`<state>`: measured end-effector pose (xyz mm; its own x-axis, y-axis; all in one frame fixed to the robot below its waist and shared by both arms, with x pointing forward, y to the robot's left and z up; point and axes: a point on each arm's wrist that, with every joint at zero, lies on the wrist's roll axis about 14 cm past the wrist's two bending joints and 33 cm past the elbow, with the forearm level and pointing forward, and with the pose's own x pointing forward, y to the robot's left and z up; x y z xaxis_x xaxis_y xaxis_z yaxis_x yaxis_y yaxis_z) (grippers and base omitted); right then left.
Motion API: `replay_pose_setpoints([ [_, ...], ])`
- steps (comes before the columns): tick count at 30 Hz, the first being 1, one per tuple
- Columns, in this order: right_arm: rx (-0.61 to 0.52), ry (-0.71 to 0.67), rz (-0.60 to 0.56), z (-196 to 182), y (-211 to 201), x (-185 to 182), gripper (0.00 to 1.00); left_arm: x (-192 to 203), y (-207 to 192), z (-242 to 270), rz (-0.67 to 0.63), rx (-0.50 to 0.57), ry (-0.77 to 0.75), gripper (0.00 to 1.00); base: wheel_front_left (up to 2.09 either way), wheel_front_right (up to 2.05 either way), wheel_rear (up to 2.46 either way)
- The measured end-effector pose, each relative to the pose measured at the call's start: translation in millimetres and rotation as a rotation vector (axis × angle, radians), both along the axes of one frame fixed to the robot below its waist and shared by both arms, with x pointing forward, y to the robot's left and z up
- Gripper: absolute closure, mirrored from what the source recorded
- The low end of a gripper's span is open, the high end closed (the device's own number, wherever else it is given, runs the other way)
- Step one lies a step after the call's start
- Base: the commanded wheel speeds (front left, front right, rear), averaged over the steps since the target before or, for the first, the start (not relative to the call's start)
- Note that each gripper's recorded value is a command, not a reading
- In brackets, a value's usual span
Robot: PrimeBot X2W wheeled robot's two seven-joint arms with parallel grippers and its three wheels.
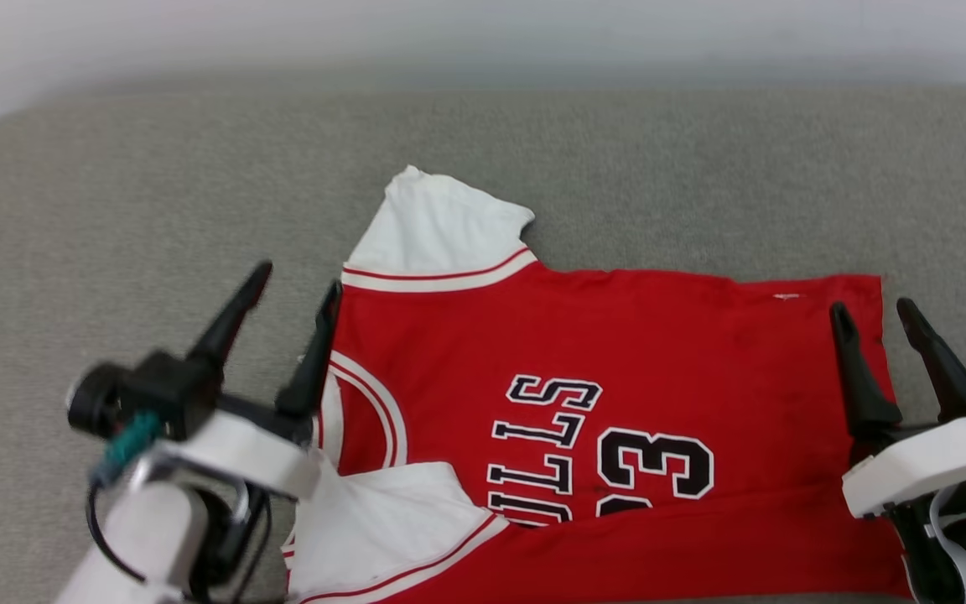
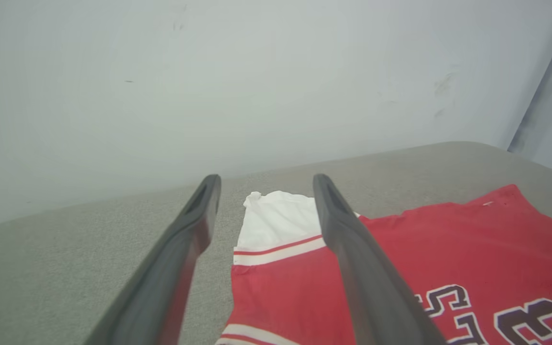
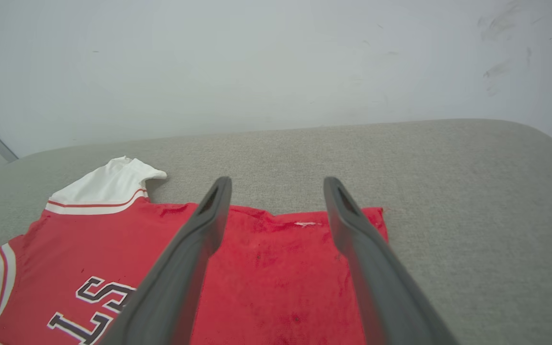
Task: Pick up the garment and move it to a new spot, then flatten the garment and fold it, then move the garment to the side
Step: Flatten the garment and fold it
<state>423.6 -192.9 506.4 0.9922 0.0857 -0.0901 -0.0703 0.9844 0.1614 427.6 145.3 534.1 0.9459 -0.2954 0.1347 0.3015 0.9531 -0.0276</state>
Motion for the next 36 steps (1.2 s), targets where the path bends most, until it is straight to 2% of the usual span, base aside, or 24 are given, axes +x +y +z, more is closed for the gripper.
replay_pose_setpoints([
  [4,-0.005,0.017,-0.013,-10.2,-1.5,8.0,0.0,41.1,-12.6,-9.1,-0.111,0.089,0.067,0.0,0.0,0.0,0.0],
  [5,-0.004,0.029,-0.026,-16.5,-4.3,11.6,0.0,63.7,-18.2,-11.8,-0.153,0.14,0.1,0.0,0.0,0.0,0.0],
  [10,-0.001,0.037,-0.038,-26.8,-5.7,22.1,0.0,115.8,-25.2,-28.9,-0.215,0.262,0.239,0.0,0.0,0.0,0.0],
  [15,-0.002,0.05,-0.06,-37.9,-10.9,27.4,0.0,150.1,-31.4,-57.3,-0.27,0.34,0.426,0.0,0.0,0.0,0.0],
  [22,-0.014,0.103,-0.113,-60.9,-27.9,22.5,0.0,171.9,-23.4,-115.0,-0.285,0.405,0.71,0.0,0.0,0.0,0.0],
  [32,-0.025,0.135,-0.145,-74.8,-38.6,18.3,0.0,189.4,-15.7,-160.3,-0.229,0.38,0.848,0.0,0.0,0.0,0.0],
  [33,-0.025,0.134,-0.148,-74.9,-39.3,17.9,0.0,188.7,-16.3,-162.2,-0.229,0.379,0.855,0.15,0.0,0.0,0.0],
  [34,-0.025,0.134,-0.149,-74.8,-39.6,17.6,0.0,187.0,-17.2,-164.2,-0.231,0.38,0.864,0.65,0.0,0.0,0.0],
  [35,-0.024,0.134,-0.149,-74.6,-39.6,17.5,0.0,185.5,-18.0,-165.0,-0.233,0.379,0.871,1.0,0.0,0.0,0.0],
  [36,-0.024,0.134,-0.149,-74.5,-39.5,17.4,0.0,184.1,-19.4,-165.2,-0.237,0.376,0.875,1.0,0.0,0.0,0.0],
])
